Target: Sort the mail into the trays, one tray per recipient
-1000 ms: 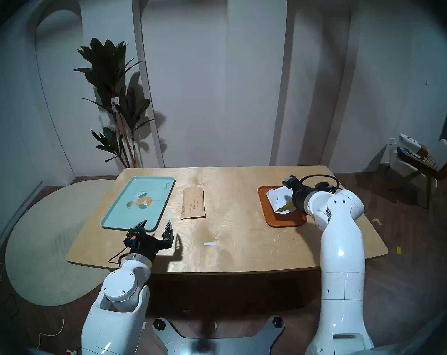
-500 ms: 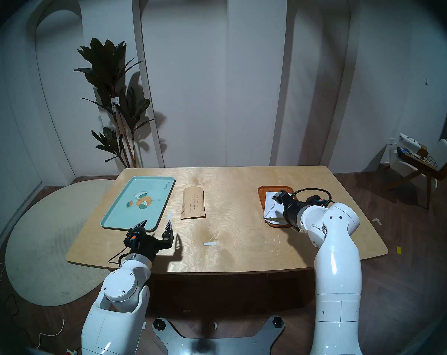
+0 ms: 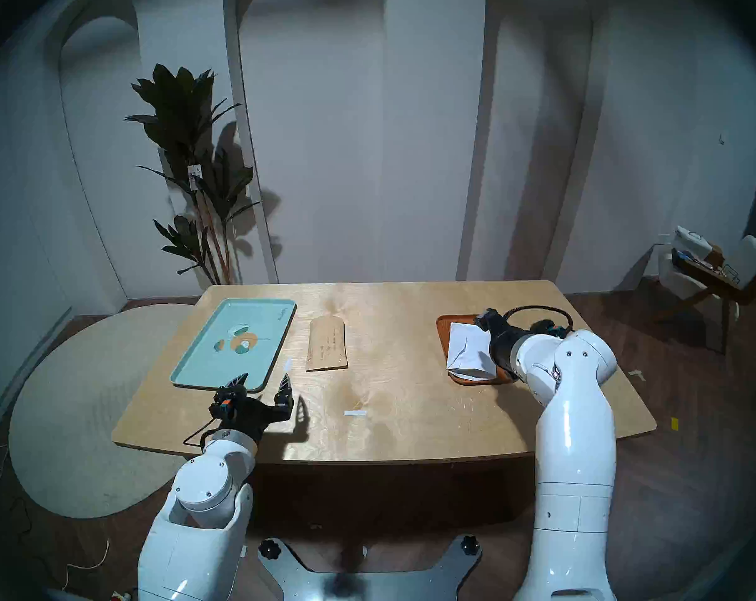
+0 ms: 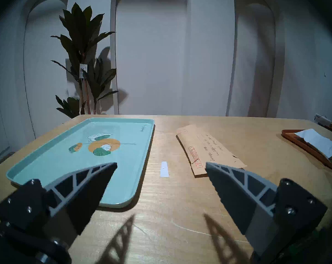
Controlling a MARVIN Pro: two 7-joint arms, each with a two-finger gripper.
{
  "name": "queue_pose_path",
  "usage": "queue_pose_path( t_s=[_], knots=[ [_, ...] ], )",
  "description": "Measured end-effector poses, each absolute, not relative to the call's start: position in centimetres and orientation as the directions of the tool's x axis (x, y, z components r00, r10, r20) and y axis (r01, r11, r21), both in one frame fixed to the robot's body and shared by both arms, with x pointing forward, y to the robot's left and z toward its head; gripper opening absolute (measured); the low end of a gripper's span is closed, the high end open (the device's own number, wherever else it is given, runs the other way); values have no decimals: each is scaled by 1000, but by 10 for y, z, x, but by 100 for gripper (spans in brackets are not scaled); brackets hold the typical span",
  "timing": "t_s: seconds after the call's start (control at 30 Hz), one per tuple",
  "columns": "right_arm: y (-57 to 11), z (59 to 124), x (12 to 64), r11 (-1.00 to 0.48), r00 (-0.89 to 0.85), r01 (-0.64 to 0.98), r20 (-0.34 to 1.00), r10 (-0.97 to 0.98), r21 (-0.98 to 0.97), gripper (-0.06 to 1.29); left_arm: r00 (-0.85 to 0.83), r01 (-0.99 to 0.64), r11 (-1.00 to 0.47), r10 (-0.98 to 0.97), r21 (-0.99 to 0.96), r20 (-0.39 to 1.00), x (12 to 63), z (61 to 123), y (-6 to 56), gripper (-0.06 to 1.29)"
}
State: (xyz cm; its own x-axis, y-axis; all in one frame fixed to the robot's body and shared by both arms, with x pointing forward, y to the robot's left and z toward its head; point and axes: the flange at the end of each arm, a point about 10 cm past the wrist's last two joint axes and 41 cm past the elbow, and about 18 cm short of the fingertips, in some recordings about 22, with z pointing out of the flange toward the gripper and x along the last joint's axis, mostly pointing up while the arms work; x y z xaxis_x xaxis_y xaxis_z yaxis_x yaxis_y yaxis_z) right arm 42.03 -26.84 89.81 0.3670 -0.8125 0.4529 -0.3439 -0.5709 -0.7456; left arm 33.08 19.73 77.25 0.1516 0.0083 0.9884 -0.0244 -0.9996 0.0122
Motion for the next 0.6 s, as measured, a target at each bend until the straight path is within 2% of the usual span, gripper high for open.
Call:
queue_pose_path(
  t_s=[0.27,0.6],
  knots=[
    [-237,951,438,-713,372,-202,621,-690,-671,123,152,-24,-1000,8,12,988,331,772,197,126],
    [-297,973,454,-807,280,-305,763,-583,-505,123,154,-24,-1000,8,12,988,331,772,197,126]
  ],
)
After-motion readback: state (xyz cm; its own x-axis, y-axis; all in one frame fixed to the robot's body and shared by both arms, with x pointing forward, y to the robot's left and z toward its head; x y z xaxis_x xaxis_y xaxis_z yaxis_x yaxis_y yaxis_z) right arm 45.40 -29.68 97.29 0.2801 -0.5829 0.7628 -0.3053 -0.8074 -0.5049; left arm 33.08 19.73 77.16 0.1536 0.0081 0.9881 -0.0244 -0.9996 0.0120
